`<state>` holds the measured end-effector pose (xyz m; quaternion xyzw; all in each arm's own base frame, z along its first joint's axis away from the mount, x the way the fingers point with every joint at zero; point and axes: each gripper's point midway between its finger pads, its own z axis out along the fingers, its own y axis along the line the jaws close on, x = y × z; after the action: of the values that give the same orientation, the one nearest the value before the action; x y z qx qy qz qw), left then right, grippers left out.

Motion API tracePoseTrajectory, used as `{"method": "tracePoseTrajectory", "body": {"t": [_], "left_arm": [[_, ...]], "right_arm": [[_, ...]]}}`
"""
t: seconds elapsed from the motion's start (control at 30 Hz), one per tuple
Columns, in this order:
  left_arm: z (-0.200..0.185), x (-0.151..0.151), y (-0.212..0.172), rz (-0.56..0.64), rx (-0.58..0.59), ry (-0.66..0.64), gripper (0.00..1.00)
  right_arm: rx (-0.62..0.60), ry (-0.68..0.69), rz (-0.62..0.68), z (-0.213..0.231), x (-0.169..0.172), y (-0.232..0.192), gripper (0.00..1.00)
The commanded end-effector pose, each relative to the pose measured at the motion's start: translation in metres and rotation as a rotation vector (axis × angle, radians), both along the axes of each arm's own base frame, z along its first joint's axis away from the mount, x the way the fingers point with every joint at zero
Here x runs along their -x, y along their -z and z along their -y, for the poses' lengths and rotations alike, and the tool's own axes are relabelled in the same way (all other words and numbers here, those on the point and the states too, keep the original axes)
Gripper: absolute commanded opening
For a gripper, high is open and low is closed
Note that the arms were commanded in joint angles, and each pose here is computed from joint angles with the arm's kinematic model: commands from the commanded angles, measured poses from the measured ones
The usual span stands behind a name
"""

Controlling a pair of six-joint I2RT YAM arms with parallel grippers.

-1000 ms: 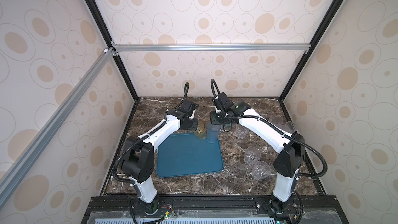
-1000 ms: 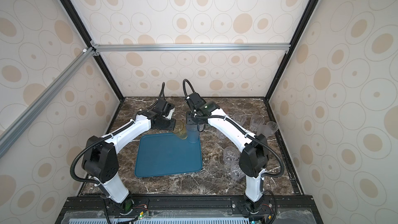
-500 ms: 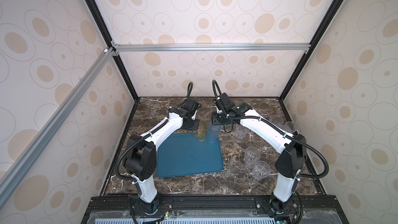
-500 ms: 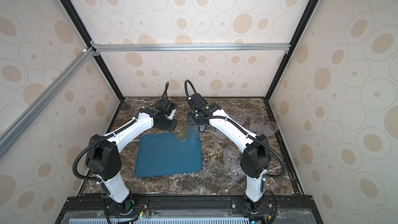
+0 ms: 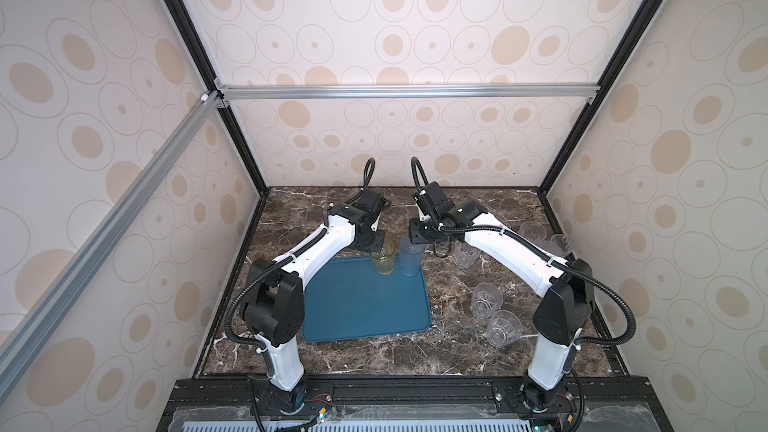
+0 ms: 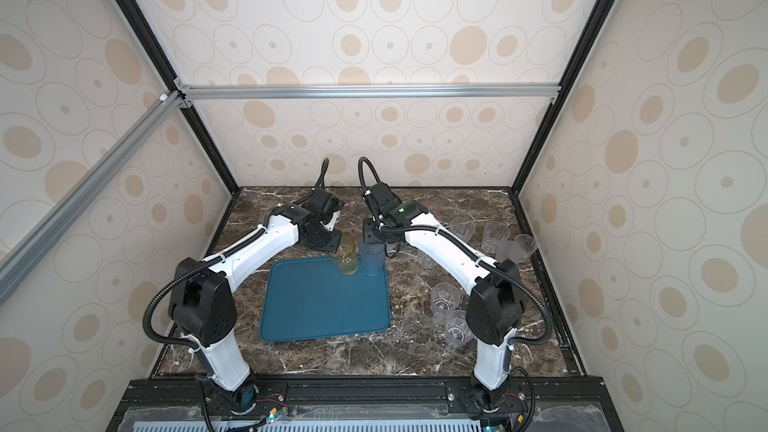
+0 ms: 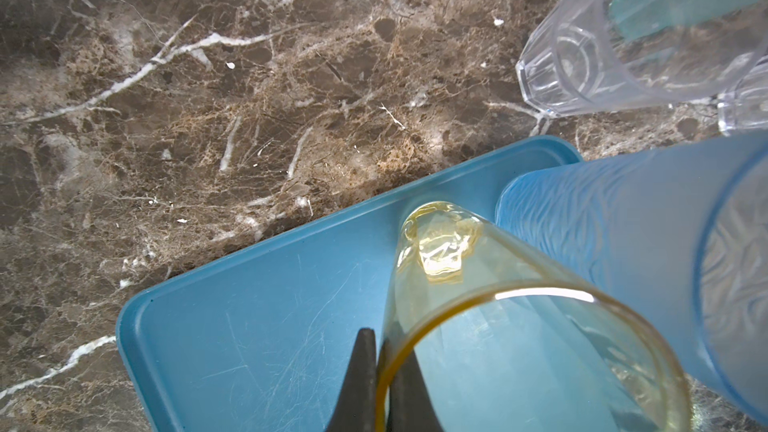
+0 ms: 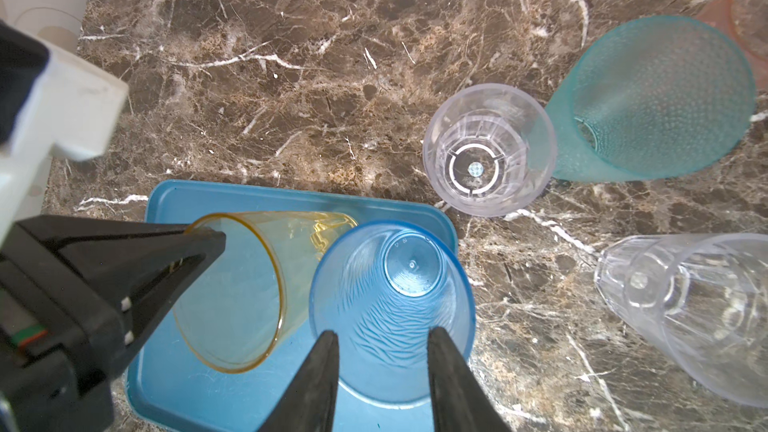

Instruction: Place the glasses into the tray

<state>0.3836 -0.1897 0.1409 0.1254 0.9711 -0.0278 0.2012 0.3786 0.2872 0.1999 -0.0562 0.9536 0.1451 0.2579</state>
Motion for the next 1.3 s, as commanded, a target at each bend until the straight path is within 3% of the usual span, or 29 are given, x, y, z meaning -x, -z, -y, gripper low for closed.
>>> {"method": "tracePoseTrajectory", "body": {"t": [0.0,0.63,1.27], "left_arm": [[-0.003,0.004,0.008,-0.041,-0.062,0.024,0.04],[0.009,-0.005,-0.005,-0.011,-0.034,0.035,0.24],[0.015,-0.007,-0.025,0.036,0.008,0.039,0.31]], "right_arm": [[-0.025,0.021,0.022,0.009,0.001,-0.012,0.38],[-0.026,0.023,0.014,0.01,0.0,-0.009,0.38],[-0.029,0.031,0.039,0.013,-0.003,-0.018,0.38]]}}
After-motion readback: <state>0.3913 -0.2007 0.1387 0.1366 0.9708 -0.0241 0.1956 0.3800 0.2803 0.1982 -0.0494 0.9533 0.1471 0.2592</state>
